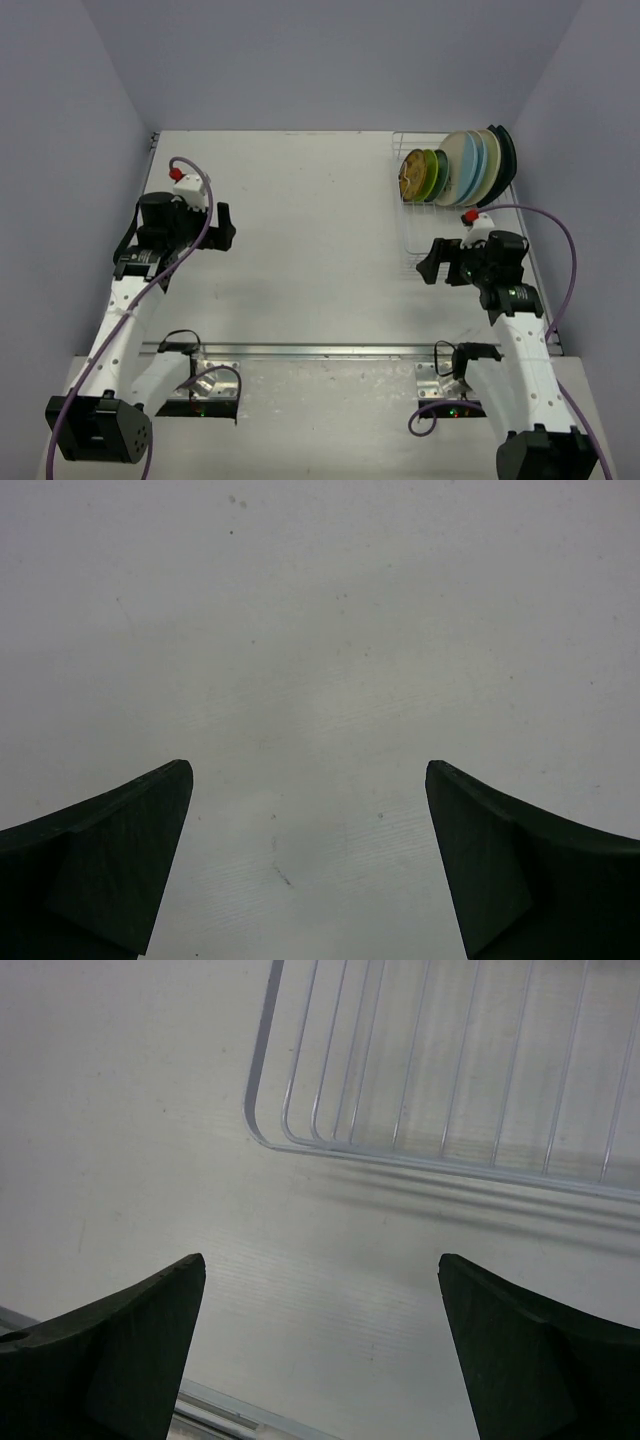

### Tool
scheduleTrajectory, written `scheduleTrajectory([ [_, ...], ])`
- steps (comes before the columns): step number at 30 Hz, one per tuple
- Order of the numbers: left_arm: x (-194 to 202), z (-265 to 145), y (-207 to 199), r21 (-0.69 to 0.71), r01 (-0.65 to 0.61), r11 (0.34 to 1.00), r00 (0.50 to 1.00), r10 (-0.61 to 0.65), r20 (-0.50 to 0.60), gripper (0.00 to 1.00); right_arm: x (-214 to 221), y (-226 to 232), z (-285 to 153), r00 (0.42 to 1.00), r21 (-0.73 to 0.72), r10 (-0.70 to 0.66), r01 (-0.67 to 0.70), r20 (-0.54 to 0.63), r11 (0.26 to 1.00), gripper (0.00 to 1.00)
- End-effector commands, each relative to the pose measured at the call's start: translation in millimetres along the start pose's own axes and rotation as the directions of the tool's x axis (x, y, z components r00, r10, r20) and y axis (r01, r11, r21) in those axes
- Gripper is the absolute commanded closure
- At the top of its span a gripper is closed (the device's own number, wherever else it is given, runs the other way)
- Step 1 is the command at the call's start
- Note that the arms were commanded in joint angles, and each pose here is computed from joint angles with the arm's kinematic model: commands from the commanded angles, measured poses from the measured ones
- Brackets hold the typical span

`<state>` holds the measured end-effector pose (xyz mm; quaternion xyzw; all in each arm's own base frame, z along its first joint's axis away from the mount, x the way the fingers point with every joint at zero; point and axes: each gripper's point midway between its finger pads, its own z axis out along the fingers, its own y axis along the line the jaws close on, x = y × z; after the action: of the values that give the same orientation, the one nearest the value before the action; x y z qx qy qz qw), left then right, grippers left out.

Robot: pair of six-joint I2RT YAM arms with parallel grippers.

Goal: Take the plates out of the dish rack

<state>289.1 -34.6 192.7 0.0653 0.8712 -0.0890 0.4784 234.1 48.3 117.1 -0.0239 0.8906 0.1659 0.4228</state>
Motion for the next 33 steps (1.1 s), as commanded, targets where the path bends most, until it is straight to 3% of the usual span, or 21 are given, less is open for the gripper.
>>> scheduleTrajectory([
  [1,-17,4,5,-0.008,-0.014,1.0,1.0,0.014,0.026,0.0,-21,-4,2,1.0,0.016,-0.02,0.02,0.0,1.0,0.01],
  [7,-15,18,13,-0.035,0.01,0.999,0.999,-0.011,-0.043,0.0,-51,-10,7,0.998,0.049,-0.045,0.046,-0.039,0.998,0.01],
  [13,-23,31,29,-0.105,0.024,0.994,0.994,-0.036,-0.107,0.0,-115,-14,22,0.995,0.09,-0.093,0.095,-0.029,0.991,0.12],
  [21,-55,14,22,-0.089,0.025,0.996,0.999,-0.022,0.034,0.04,-200,-17,67,0.992,0.172,-0.123,0.116,0.028,0.978,0.38],
  [28,-63,4,29,-0.141,0.014,0.99,0.998,-0.005,0.066,0.06,-224,-30,119,0.995,0.24,-0.097,0.098,-0.012,0.966,0.53],
  [33,-75,-3,35,-0.175,-0.015,0.984,0.995,0.032,0.093,0.05,-223,-44,152,0.996,0.277,-0.073,0.086,-0.057,0.957,0.56],
])
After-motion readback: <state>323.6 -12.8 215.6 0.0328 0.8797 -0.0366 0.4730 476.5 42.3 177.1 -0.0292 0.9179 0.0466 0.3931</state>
